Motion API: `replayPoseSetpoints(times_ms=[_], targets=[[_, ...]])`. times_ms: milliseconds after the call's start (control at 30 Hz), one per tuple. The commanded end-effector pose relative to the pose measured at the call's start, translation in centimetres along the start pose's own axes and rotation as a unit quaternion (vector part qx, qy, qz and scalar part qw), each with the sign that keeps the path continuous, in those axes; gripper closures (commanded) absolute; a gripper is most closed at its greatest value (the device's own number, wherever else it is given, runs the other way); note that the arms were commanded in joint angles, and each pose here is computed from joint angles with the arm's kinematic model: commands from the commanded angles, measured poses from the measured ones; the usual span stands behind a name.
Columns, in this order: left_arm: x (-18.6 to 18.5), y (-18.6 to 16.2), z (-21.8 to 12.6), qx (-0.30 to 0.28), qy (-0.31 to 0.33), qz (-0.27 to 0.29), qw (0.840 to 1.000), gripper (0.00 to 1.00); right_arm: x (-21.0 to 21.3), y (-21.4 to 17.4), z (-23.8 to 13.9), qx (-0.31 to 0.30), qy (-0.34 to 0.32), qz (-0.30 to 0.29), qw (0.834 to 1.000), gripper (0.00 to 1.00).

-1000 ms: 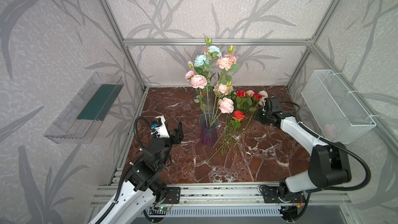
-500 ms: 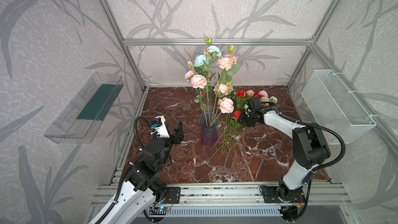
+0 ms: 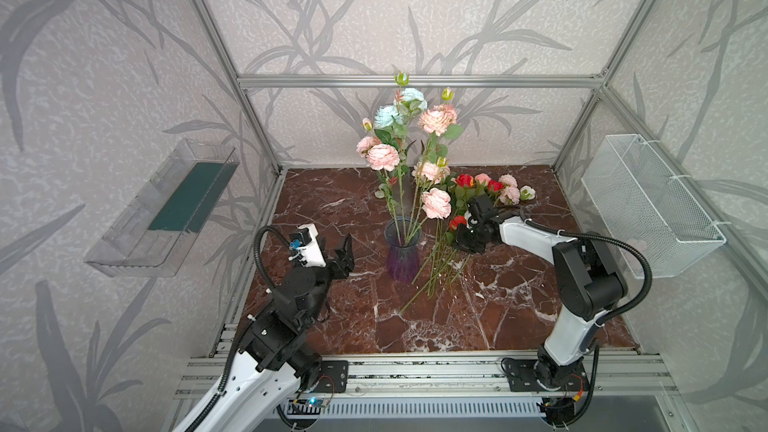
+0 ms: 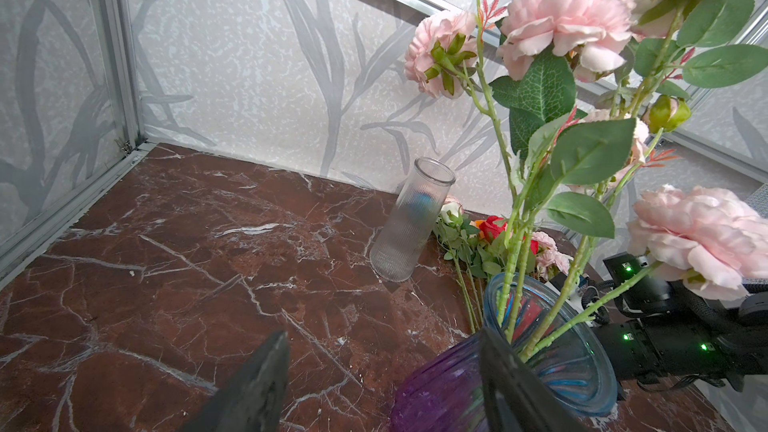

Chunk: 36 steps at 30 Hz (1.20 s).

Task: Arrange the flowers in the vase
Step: 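Close the right gripper on the red rose stem, then lift the red rose up and over the purple-blue vase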

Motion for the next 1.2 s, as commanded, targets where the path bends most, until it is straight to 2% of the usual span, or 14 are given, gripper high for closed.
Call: replayPoseSetpoints(times_ms=[0,167,267,467,633,800,900,967,1167], targets=[[0.2,0.0,-0.1,-0.002,0.002,-0.011,1.0,0.28,0.3,-0.6,-1.6,-0.005,0.008,-0.002,1.0,0.72],[0.0,-0.1,0.0,-0.001,-0.003,-0.015,1.0,0.28,-0.1,-1.0,-2.0,-0.003,0.008,-0.002,1.0,0.71],[0.0,-0.2,0.1,0.002,-0.004,-0.014,1.0,0.28,0.2,-1.2,-1.4,0.009,0.022,0.006,1.0,0.71],[0.1,-0.2,0.1,0.002,0.0,-0.01,1.0,0.28,-0.1,-0.7,0.4,0.018,0.008,0.014,1.0,0.74],[0.2,-0.2,0.1,0.001,0.001,-0.012,1.0,0.28,-0.5,-1.0,0.4,0.015,0.007,0.018,1.0,0.75],[-0.1,-0.3,0.3,0.005,-0.004,-0.012,1.0,0.28,0.5,-0.3,0.0,-0.004,0.035,0.012,0.999,0.94],[-0.1,-0.2,0.3,0.004,-0.004,-0.013,1.0,0.28,1.2,0.2,-1.4,-0.021,0.042,0.004,0.999,1.0],[0.0,-0.2,0.2,0.002,-0.003,-0.012,1.0,0.28,1.8,0.1,-3.1,-0.035,0.043,-0.01,0.998,1.0],[-0.1,0.0,0.1,-0.004,-0.007,-0.017,1.0,0.28,3.5,-0.7,-11.7,-0.107,0.053,-0.061,0.991,1.0]])
Point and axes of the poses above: each gripper's point midway between its finger pads, its own z axis out along the fingers, its own x axis along the line the jaws close on, y = z × x, the point moved 5 cm from there along -z, back along the fingers, and after that the axes turned 1 degree about z, right-handed, at the moved point
